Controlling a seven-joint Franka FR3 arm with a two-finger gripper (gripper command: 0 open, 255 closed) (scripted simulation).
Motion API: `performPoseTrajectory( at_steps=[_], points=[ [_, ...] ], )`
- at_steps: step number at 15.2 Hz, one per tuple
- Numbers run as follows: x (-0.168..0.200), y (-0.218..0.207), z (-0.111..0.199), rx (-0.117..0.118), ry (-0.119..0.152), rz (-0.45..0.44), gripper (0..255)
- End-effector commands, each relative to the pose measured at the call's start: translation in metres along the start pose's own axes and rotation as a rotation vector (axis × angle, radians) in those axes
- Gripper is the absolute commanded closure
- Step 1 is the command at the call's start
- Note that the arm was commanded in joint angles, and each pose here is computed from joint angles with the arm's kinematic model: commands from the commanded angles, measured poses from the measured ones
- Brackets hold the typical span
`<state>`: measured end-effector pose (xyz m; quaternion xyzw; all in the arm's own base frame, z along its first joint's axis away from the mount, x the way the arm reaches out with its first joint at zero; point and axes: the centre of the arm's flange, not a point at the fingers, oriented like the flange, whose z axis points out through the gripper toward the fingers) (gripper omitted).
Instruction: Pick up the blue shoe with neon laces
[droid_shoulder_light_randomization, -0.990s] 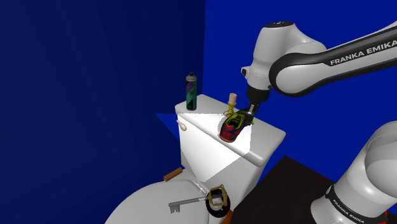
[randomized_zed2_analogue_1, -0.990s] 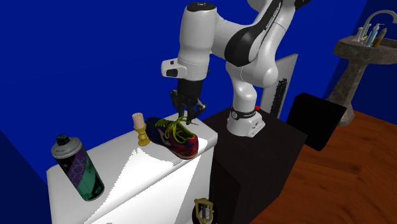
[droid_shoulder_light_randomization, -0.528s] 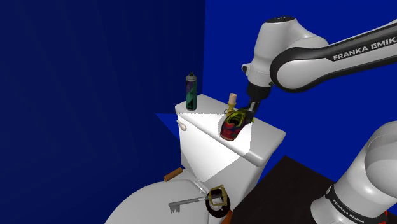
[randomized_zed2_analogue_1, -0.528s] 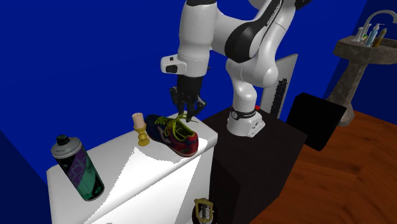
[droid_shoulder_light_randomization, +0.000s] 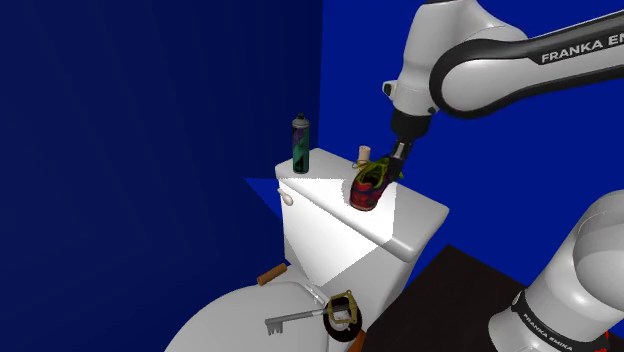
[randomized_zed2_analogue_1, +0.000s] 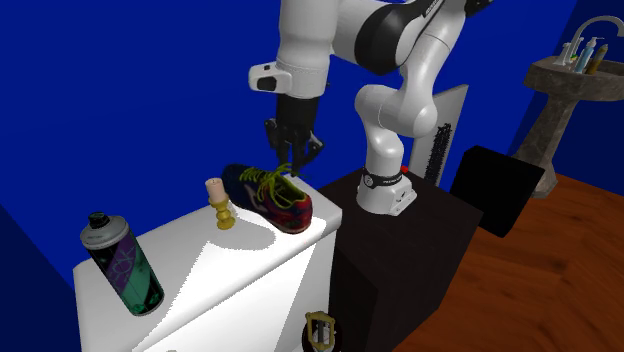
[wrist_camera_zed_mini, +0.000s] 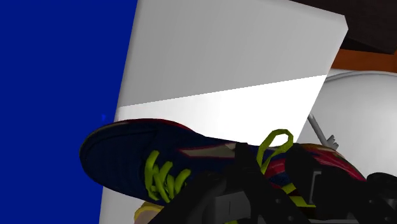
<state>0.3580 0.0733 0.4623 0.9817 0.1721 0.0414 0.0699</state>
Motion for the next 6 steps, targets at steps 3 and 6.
performPoseTrajectory(
  at_steps=[3, 6],
  points=[
    [0.0, 0.003, -0.022, 0.0, 0.001, 0.0, 255],
    [0.0, 0.004, -0.028, 0.0, 0.001, 0.0, 255]
  ],
)
